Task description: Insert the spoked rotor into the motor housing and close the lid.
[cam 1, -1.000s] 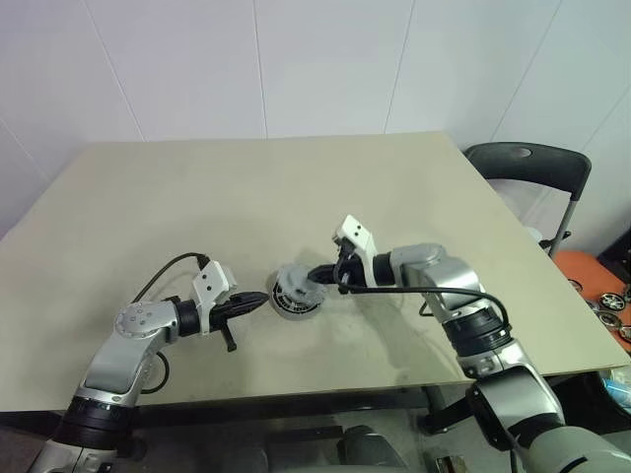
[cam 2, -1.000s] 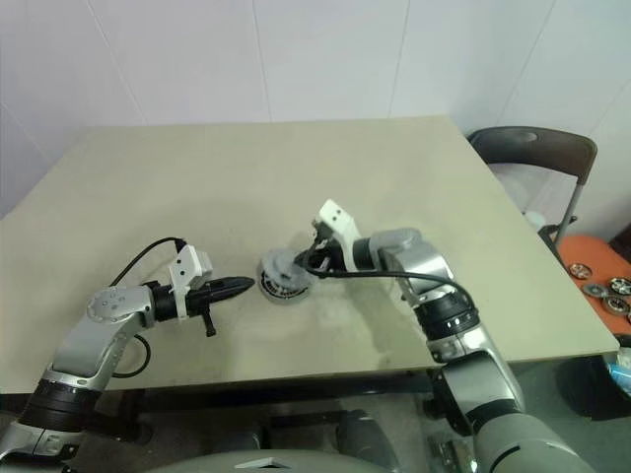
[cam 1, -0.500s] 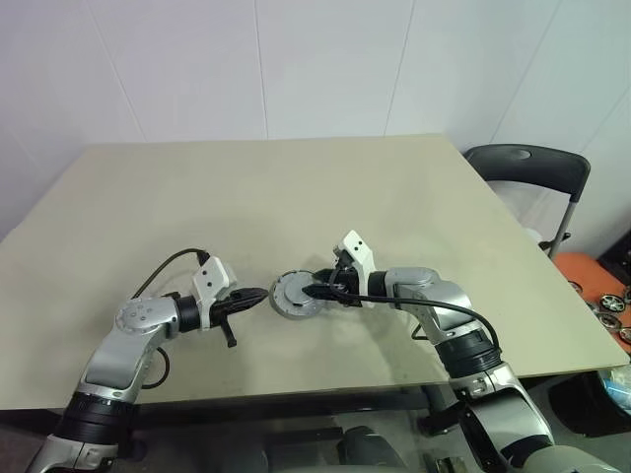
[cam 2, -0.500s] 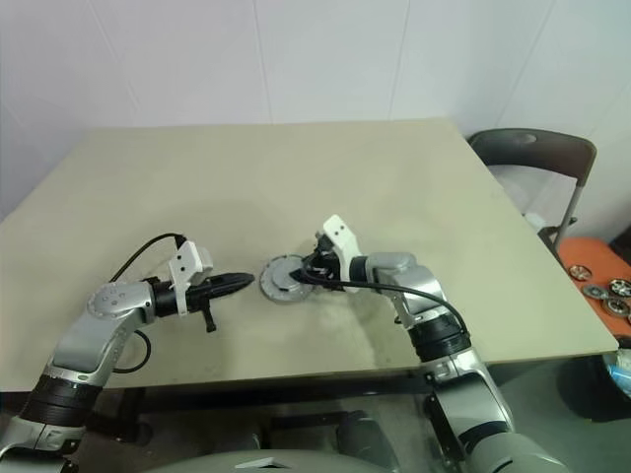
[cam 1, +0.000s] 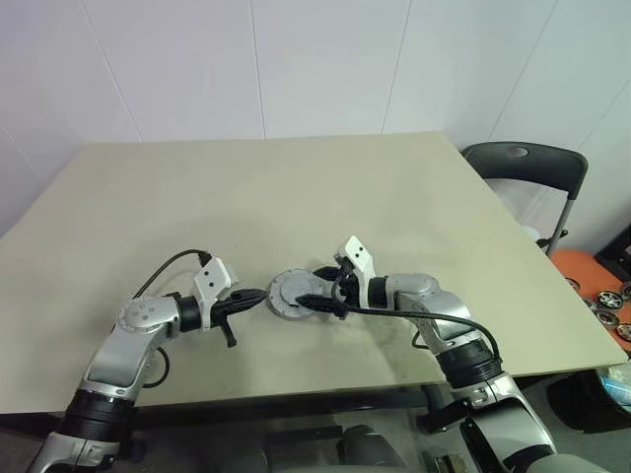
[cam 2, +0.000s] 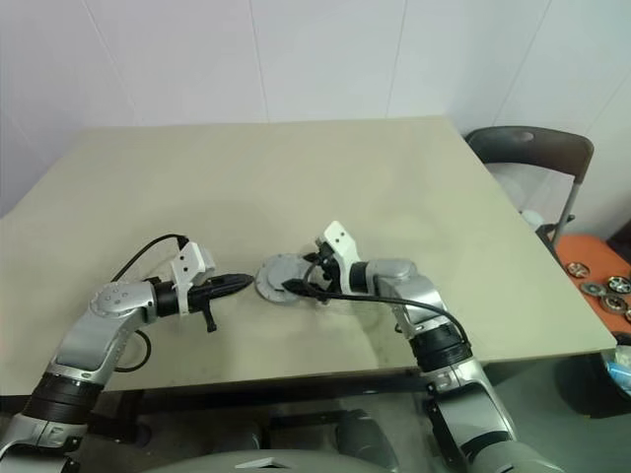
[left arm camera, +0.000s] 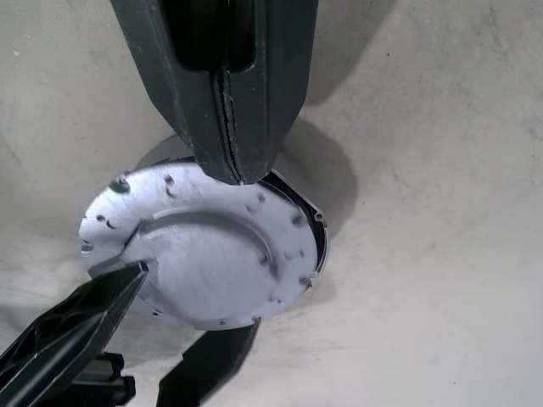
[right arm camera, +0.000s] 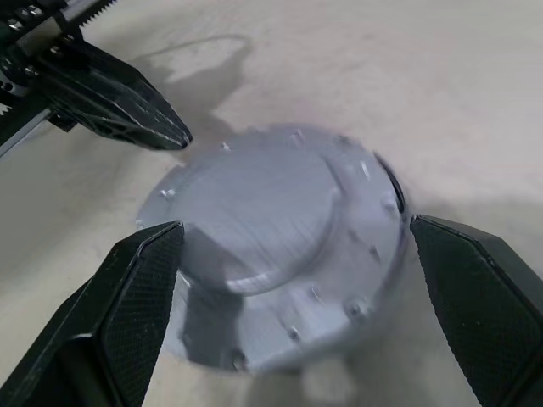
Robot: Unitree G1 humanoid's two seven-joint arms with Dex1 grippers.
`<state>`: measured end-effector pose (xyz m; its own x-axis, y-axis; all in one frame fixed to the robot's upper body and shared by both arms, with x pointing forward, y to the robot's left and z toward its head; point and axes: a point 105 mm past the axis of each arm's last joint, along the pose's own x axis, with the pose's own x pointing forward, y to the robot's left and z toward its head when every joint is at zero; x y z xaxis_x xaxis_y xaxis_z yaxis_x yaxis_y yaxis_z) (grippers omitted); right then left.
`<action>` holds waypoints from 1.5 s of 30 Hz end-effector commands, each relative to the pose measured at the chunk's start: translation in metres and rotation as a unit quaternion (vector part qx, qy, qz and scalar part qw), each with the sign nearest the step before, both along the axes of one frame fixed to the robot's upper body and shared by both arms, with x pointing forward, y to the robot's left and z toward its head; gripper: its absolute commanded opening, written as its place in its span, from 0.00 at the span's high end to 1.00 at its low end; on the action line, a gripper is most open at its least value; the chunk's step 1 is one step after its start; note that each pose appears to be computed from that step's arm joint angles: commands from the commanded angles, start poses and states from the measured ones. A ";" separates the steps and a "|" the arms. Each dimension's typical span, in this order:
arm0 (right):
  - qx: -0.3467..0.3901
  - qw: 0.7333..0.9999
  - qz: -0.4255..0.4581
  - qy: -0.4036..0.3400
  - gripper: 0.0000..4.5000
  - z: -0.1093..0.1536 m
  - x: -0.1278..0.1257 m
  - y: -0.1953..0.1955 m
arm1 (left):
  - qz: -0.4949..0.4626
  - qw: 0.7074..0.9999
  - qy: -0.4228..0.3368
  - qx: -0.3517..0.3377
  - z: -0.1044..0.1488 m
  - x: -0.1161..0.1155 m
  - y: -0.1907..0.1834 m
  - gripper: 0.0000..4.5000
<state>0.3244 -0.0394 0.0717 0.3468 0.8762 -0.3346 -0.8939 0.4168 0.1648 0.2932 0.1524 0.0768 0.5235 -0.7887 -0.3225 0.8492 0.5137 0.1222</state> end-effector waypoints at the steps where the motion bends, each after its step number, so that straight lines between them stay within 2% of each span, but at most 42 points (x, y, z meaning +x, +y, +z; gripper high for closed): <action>1: -0.038 0.997 0.000 -0.070 0.00 0.014 0.014 0.001 | -0.009 1.000 -0.021 0.001 0.009 0.004 -0.004 1.00; 3: -0.060 0.994 0.002 -0.089 0.00 0.013 0.018 0.000 | -0.009 1.000 -0.021 0.000 0.009 0.004 -0.004 1.00; 6: -0.042 0.995 0.037 -0.079 0.00 0.016 0.008 0.009 | -0.010 1.000 -0.020 0.001 0.008 0.004 -0.004 1.00; 13: -0.105 0.986 0.108 -0.078 0.00 -0.008 -0.010 0.015 | -0.009 1.000 -0.018 0.002 0.005 0.004 -0.004 1.00; 18: -0.099 0.985 0.104 -0.092 0.00 -0.002 -0.003 0.027 | -0.011 1.000 -0.018 0.000 0.004 0.004 -0.006 1.00; 23: -0.115 0.987 0.055 -0.096 0.00 -0.005 0.015 0.028 | -0.011 1.000 -0.017 0.000 0.003 0.003 -0.007 1.00; 26: -0.108 0.988 0.046 -0.097 0.14 -0.003 0.018 0.030 | -0.012 1.000 -0.018 0.000 0.002 0.002 -0.008 1.00; 28: -0.107 0.989 0.048 -0.095 0.28 -0.003 0.018 0.030 | -0.012 1.000 -0.019 0.000 0.003 0.002 -0.008 1.00; 34: -0.099 0.990 0.062 -0.073 0.28 -0.007 0.011 0.025 | -0.010 1.000 -0.020 0.000 0.004 0.003 -0.007 1.00; 41: -0.003 0.997 0.061 -0.055 0.28 0.023 0.013 0.033 | -0.006 1.000 -0.022 -0.020 0.019 0.002 0.007 1.00; 45: 0.004 0.997 0.055 -0.057 0.28 0.029 0.018 0.036 | 0.005 1.000 -0.018 -0.009 0.016 0.002 0.014 1.00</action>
<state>0.3344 -0.0075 0.0780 0.2641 0.8981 -0.3517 -0.9431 0.3168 0.1008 0.2950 0.1663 0.0833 0.5384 -0.7824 -0.3130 0.8395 0.5305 0.1178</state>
